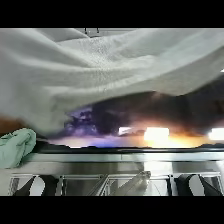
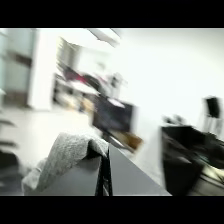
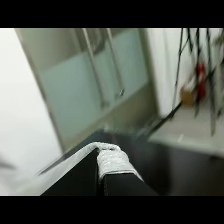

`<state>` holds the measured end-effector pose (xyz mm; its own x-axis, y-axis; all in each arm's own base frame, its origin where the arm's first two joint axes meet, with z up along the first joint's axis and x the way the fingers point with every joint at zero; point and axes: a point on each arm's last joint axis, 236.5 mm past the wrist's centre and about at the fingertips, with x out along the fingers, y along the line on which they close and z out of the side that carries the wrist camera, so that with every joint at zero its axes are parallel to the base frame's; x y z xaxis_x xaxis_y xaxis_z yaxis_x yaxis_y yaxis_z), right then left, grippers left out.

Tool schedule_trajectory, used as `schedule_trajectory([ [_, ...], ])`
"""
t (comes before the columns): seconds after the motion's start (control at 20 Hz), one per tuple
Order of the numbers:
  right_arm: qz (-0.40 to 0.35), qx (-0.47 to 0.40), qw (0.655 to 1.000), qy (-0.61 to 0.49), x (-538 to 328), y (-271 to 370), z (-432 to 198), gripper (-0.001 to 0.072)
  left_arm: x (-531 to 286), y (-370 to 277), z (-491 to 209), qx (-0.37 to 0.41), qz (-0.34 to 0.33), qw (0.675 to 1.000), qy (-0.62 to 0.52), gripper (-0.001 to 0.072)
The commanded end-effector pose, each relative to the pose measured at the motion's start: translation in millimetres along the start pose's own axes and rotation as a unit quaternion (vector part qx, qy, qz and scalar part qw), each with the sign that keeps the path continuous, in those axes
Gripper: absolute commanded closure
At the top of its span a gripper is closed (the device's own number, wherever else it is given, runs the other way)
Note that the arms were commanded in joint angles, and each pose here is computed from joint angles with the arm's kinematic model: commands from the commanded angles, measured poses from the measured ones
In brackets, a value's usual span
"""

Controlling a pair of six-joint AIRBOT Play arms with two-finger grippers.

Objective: Fold the shirts.

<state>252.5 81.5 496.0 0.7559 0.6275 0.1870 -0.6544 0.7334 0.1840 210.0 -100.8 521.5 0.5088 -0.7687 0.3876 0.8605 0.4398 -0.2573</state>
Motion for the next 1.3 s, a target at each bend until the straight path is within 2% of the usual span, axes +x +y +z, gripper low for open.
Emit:
schedule_trajectory([
  [0.0, -0.052, -0.065, 0.996, -0.035, 1.5, -5.0, 52.1, 0.07, -12.3, -2.3, 28.7, 0.08, 0.16, 0.981, -0.08, 0.0688],
  [0.1, -0.087, 0.004, 0.996, 0.006, 8.4, -65.7, 26.0, 0.0701, -51.2, 80.5, 16.2, -0.001, 0.295, 0.954, -0.053, 0.0683],
  [0.15, -0.095, 0.042, 0.994, 0.039, 19.5, -101.7, 0.1, 0.0701, -66.6, 115.8, 5.4, -0.034, 0.322, 0.946, -0.029, 0.0684],
  [0.25, -0.086, 0.124, 0.98, 0.129, 55.4, -159.1, -79.6, 0.0701, -72.1, 174.6, -46.1, -0.139, 0.301, 0.942, 0.058, 0.0685],
  [0.35, -0.057, 0.196, 0.954, 0.219, 92.0, -184.3, -173.0, 0.0702, -59.2, 216.5, -122.2, -0.23, 0.263, 0.922, 0.167, 0.0686],
  [0.45, -0.059, 0.241, 0.923, 0.294, 112.7, -206.8, -260.3, 0.0702, -41.8, 259.0, -205.4, -0.295, 0.25, 0.886, 0.257, 0.0693],
  [0.55, -0.062, 0.282, 0.897, 0.335, 121.8, -221.4, -328.3, 0.0701, -40.5, 299.0, -284.4, -0.333, 0.266, 0.843, 0.327, 0.0693],
  [0.8, -0.105, 0.334, 0.861, 0.368, 123.7, -280.5, -445.2, 0.0702, -70.4, 380.6, -422.6, -0.449, 0.303, 0.76, 0.361, 0.0694],
  [0.9, -0.111, 0.342, 0.855, 0.374, 118.3, -292.4, -466.5, 0.0702, -75.8, 398.0, -435.6, -0.444, 0.282, 0.773, 0.355, 0.0694],
  [1.0, -0.108, 0.344, 0.857, 0.368, 119.4, -291.9, -461.2, 0.0702, -48.8, 399.8, -398.3, -0.45, 0.22, 0.813, 0.297, 0.0694],
  [1.15, -0.052, 0.333, 0.892, 0.3, 135.4, -271.5, -392.5, 0.0702, 4.6, 353.4, -297.5, -0.409, 0.08, 0.878, 0.236, 0.0702],
  [1.25, -0.012, 0.298, 0.922, 0.246, 141.5, -247.0, -326.4, 0.0702, 29.2, 291.1, -236.4, -0.34, -0.019, 0.91, 0.235, 0.07],
])
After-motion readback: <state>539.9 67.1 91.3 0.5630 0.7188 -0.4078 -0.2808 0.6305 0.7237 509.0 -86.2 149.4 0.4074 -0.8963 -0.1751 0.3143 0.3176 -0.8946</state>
